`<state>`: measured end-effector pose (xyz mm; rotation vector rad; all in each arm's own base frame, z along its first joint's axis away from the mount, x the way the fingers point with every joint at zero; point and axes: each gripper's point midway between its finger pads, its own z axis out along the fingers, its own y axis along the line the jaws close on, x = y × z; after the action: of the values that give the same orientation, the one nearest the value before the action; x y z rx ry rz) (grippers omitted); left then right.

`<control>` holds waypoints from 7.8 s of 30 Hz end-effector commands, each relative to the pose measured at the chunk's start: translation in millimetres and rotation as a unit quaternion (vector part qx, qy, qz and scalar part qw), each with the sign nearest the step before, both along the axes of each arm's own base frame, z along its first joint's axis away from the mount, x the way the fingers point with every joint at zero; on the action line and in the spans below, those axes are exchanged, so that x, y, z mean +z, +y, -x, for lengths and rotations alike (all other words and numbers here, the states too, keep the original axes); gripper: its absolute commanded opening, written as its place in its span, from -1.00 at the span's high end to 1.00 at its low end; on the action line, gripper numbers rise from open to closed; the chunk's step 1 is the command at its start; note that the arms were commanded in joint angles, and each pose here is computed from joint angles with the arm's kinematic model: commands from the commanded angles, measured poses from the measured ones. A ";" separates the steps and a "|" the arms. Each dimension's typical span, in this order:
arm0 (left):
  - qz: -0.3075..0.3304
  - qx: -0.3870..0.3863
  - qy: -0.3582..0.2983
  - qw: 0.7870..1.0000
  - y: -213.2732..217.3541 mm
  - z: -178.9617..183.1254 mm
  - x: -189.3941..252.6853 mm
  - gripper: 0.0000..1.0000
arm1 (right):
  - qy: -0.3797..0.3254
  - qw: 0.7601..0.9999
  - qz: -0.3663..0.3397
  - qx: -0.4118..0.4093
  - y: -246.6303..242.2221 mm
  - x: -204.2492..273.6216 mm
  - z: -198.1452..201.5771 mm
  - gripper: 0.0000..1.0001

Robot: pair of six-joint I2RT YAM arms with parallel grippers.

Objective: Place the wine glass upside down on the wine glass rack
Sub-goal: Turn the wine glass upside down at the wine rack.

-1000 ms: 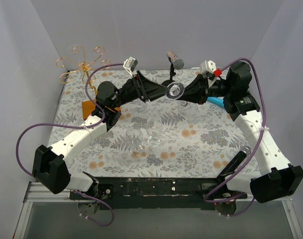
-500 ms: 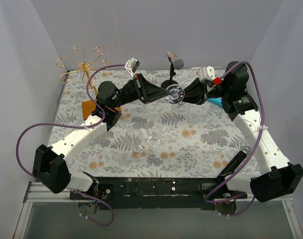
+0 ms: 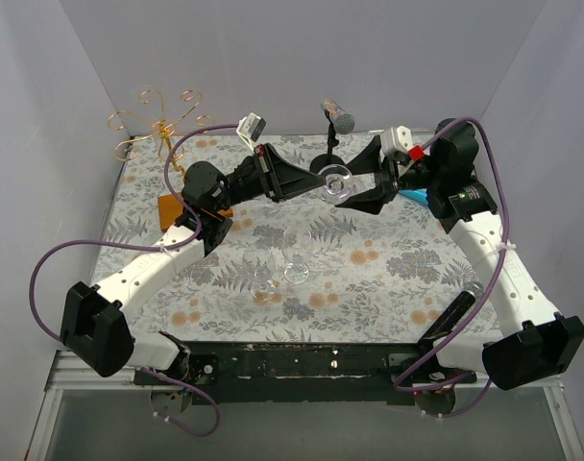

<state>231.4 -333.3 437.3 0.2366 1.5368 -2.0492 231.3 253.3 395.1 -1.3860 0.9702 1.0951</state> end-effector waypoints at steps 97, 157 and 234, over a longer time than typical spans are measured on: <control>0.109 0.440 -0.084 0.887 264.0 -119.2 241.0 1.00 | 0.082 0.973 0.063 -0.205 -91.6 -145.8 -26.9 -0.54; 0.078 0.600 -0.074 0.793 359.9 -150.7 209.1 1.00 | 0.120 0.972 0.067 -0.188 -89.8 -158.9 -26.1 -0.52; 0.052 0.650 0.162 0.740 436.9 -195.4 -10.7 1.00 | 0.144 0.968 0.083 -0.186 -91.0 -174.8 -33.4 -0.52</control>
<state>428.8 109.7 388.3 -1.1262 1.1830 -0.9134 257.0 163.3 205.7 -1.1078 1.5411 0.9947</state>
